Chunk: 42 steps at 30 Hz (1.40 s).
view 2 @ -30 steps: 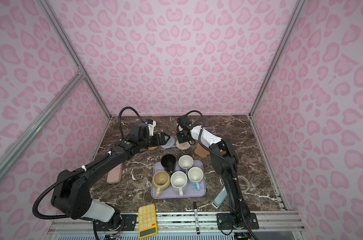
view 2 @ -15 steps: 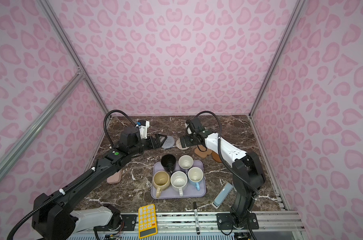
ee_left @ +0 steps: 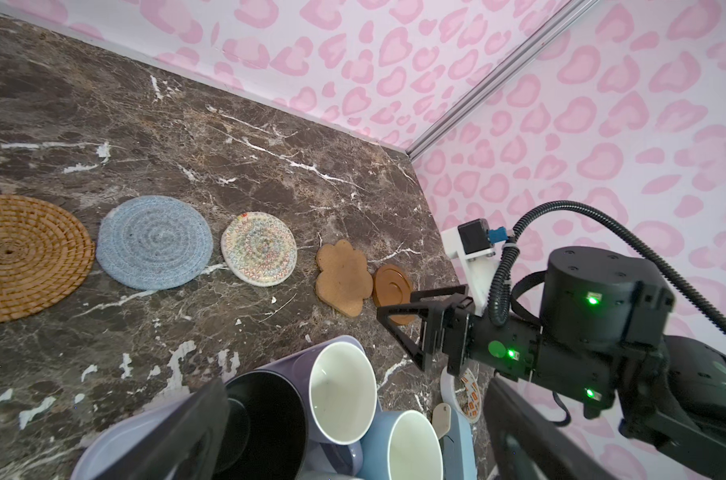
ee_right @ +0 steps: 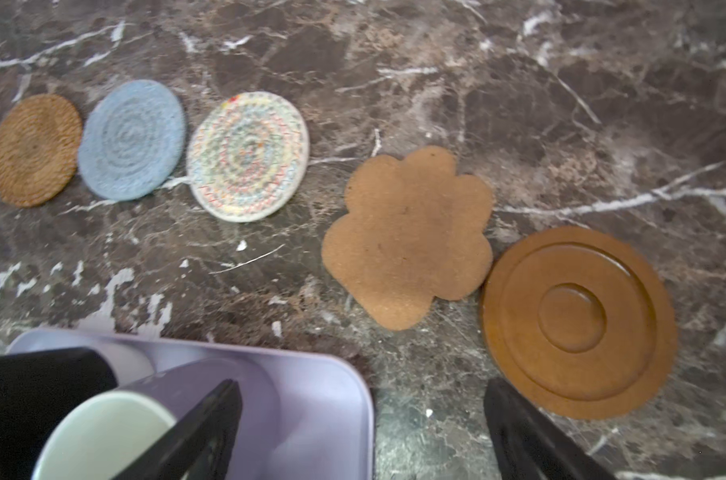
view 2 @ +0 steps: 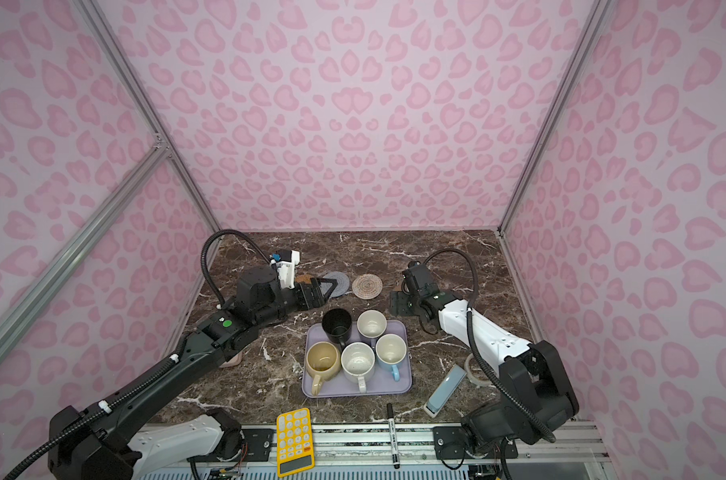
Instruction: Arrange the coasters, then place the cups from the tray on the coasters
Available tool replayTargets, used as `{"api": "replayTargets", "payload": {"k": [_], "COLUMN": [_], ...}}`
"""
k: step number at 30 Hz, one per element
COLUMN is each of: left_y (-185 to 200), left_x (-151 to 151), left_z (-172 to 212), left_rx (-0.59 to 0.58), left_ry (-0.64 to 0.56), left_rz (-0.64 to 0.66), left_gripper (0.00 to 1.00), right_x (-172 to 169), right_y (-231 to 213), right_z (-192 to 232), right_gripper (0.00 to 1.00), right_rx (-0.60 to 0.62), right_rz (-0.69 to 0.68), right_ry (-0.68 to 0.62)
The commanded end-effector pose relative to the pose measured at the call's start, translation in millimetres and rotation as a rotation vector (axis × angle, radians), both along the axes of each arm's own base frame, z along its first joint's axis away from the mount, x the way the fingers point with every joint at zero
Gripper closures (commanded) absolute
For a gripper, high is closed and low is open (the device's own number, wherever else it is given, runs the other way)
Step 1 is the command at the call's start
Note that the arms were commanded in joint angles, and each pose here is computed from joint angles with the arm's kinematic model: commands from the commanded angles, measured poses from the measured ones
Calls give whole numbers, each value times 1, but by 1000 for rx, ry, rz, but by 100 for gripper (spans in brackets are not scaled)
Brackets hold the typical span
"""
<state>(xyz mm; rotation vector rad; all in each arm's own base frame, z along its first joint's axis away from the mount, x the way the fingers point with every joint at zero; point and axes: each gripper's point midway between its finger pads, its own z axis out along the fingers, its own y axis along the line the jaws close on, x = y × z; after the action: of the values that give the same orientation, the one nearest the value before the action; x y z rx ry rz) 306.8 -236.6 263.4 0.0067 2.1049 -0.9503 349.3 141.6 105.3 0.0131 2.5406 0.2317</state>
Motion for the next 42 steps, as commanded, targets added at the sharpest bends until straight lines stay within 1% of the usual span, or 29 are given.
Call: {"api": "replayTargets", "payload": {"k": [1, 4, 7, 14, 17, 20, 25, 36, 42], "left_y": [-4, -12, -18, -21, -21, -19, -21, -17, -13], "left_x": [9, 10, 13, 24, 26, 28, 32, 36, 38], "left_z": [9, 6, -2, -16, -19, -19, -21, -17, -17], "left_rx": [-19, -14, -10, 15, 29, 43, 48, 61, 73], "left_ry": [-33, -42, -36, -2, -2, -5, -4, -16, -23], "left_rz": [14, 8, 27, 58, 65, 78, 82, 109, 130], "left_gripper": [3, 3, 3, 3, 3, 3, 3, 3, 3], "right_x": [10, 16, 22, 27, 30, 35, 53, 92, 111], "right_y": [4, 3, 9, 3, 3, 2, 5, 0, 7], "right_z": [-14, -29, -38, -67, -73, -77, -77, -77, -79], "right_gripper": [10, 12, 13, 17, 17, 18, 18, 18, 18], "right_rx": [98, 86, 108, 87, 112, 111, 132, 30, 27], "right_rz": [-37, -36, -32, -83, -92, -94, -93, -103, -73], "right_ry": [22, 40, 43, 113, 120, 122, 102, 99, 103]}}
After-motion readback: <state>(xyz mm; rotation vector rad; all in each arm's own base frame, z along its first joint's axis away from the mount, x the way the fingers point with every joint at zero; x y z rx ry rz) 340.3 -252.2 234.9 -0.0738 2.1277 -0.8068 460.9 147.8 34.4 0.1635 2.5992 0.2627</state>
